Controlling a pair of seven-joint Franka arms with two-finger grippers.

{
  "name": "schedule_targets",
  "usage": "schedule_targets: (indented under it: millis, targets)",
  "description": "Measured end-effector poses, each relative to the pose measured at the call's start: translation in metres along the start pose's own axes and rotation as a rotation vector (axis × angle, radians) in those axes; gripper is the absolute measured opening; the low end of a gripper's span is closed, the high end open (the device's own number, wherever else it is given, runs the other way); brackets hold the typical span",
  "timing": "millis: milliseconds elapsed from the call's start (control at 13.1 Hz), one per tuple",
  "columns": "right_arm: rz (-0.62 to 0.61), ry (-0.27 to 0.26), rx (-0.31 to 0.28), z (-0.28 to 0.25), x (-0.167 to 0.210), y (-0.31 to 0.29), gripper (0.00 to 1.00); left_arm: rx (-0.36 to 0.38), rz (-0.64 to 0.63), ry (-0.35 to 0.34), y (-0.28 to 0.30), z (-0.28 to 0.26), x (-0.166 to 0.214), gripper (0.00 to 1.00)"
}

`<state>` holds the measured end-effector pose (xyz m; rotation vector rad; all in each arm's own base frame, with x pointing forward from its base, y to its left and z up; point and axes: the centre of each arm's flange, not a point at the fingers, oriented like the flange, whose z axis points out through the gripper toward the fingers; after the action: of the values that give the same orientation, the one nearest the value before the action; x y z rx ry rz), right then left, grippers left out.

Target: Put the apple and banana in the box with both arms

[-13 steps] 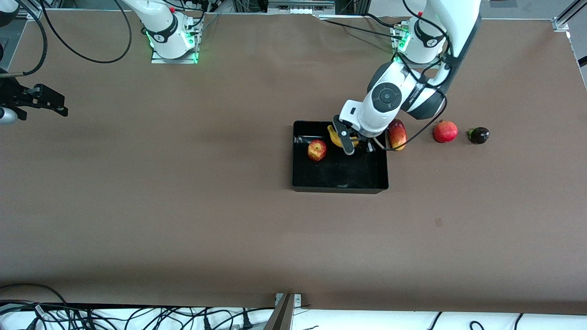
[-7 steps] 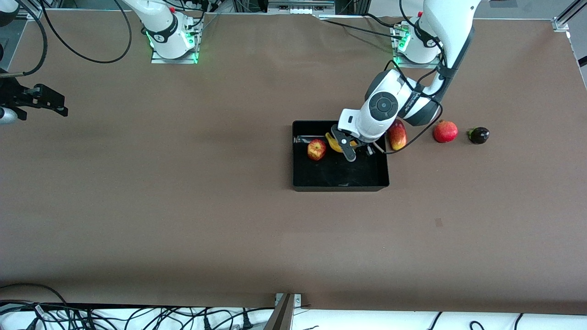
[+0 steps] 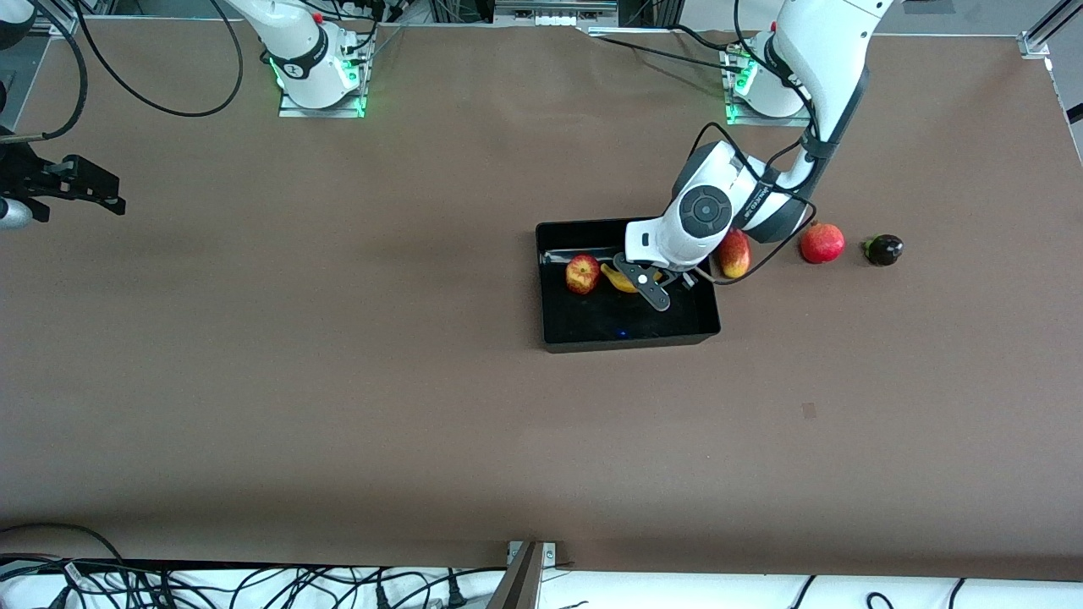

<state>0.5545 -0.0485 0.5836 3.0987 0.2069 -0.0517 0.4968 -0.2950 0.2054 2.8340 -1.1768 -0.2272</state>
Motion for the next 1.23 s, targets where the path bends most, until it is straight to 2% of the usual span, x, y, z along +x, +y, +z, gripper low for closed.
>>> schedule_targets:
  millis: [77, 153, 460, 613, 766, 843, 1073, 1226]
  targets:
    - [0.0, 0.0, 0.0, 0.0, 0.0, 0.0, 1.0, -0.002, -0.001, -0.003, 0.0, 0.002, 0.0, 0.34]
    - [0.0, 0.0, 0.0, 0.0, 0.0, 0.0, 1.0, -0.003, 0.0, -0.003, -0.001, 0.004, 0.001, 0.4]
    - [0.0, 0.0, 0.0, 0.0, 0.0, 0.0, 1.0, 0.008, -0.005, 0.034, -0.007, -0.013, 0.012, 0.79]
    - [0.0, 0.0, 0.0, 0.0, 0.0, 0.0, 1.0, 0.032, -0.034, 0.091, -0.027, -0.045, 0.014, 0.98]
    - [0.0, 0.0, 0.0, 0.0, 0.0, 0.0, 1.0, 0.064, -0.08, 0.155, -0.053, -0.105, 0.004, 1.0]
    - [0.0, 0.0, 0.0, 0.0, 0.0, 0.0, 1.0, 0.076, -0.105, 0.164, -0.064, -0.139, -0.008, 1.0]
    - [0.0, 0.0, 0.0, 0.0, 0.0, 0.0, 1.0, 0.115, -0.189, 0.184, -0.089, -0.237, -0.061, 1.0]
    - [0.0, 0.0, 0.0, 0.0, 0.0, 0.0, 1.0, 0.119, -0.26, 0.157, -0.1, -0.281, -0.101, 1.0]
